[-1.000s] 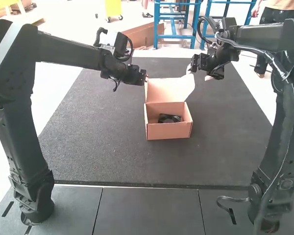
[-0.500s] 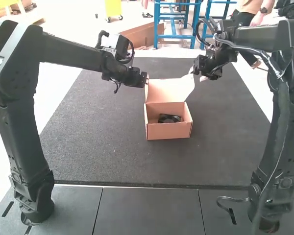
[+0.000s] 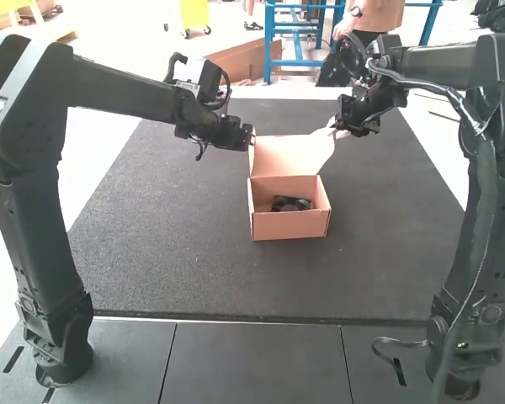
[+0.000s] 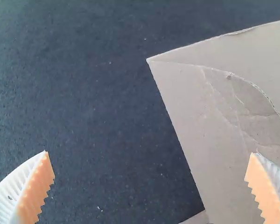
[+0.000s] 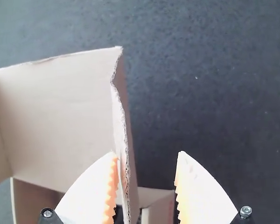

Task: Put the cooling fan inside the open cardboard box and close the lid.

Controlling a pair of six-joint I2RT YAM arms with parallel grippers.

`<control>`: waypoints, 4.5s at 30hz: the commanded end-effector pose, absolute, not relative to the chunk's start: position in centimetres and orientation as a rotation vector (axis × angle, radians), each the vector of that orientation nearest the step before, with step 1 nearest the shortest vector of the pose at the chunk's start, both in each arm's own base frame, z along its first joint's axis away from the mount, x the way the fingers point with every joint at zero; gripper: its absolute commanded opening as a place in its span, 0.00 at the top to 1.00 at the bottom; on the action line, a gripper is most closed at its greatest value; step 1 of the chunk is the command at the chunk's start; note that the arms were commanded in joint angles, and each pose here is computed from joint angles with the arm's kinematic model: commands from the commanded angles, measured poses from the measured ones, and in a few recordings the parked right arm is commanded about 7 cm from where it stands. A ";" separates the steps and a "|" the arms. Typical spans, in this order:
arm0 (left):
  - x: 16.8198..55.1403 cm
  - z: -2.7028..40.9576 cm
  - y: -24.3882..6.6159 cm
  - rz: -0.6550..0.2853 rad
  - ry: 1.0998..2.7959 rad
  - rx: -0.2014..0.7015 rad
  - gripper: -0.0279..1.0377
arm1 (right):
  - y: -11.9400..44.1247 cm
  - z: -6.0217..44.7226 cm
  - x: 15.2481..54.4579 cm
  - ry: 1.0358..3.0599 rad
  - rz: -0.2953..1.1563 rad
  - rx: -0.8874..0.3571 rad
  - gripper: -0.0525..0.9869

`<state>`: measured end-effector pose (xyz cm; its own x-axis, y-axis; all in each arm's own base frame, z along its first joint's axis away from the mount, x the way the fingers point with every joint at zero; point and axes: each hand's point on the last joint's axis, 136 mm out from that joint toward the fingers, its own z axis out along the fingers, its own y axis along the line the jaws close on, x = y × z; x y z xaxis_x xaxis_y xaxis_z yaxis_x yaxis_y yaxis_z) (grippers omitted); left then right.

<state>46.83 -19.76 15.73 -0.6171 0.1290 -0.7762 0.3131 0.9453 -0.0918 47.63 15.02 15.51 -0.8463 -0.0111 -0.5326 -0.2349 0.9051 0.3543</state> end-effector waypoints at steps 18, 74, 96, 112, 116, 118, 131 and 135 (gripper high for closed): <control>47.5 17.6 -20.5 -0.304 2.197 0.303 0.06 | 17.7 16.5 47.5 2.500 0.652 -0.250 0.79; 43.0 14.9 -19.7 -0.299 2.337 0.389 0.06 | 18.1 15.6 37.1 2.643 0.680 -0.390 0.96; 39.1 13.6 -21.1 -0.448 2.386 0.467 0.06 | 18.5 14.3 34.3 2.681 0.688 -0.424 0.96; 37.5 12.6 -21.2 -0.502 2.427 0.481 0.06 | 17.6 12.5 32.1 2.731 0.669 -0.439 0.96; 37.0 12.0 -21.0 -0.496 2.448 0.490 0.06 | 17.1 11.3 31.3 2.768 0.645 -0.434 0.96; 36.8 11.8 -20.9 -0.495 2.454 0.490 0.06 | 16.7 10.7 30.9 2.785 0.627 -0.429 0.96; 35.5 13.8 -19.3 -0.444 2.434 0.474 0.06 | 16.0 9.8 31.0 2.797 0.541 -0.423 0.95; 35.7 15.1 -18.2 -0.377 2.400 0.446 0.06 | 16.7 11.3 32.1 2.773 0.604 -0.326 0.52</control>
<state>35.52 -19.05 13.75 -0.7563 0.2149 -0.6180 0.4170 0.8861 -0.2022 31.35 15.97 9.29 -0.9383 -0.2000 -0.2821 -0.2931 0.8930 0.3415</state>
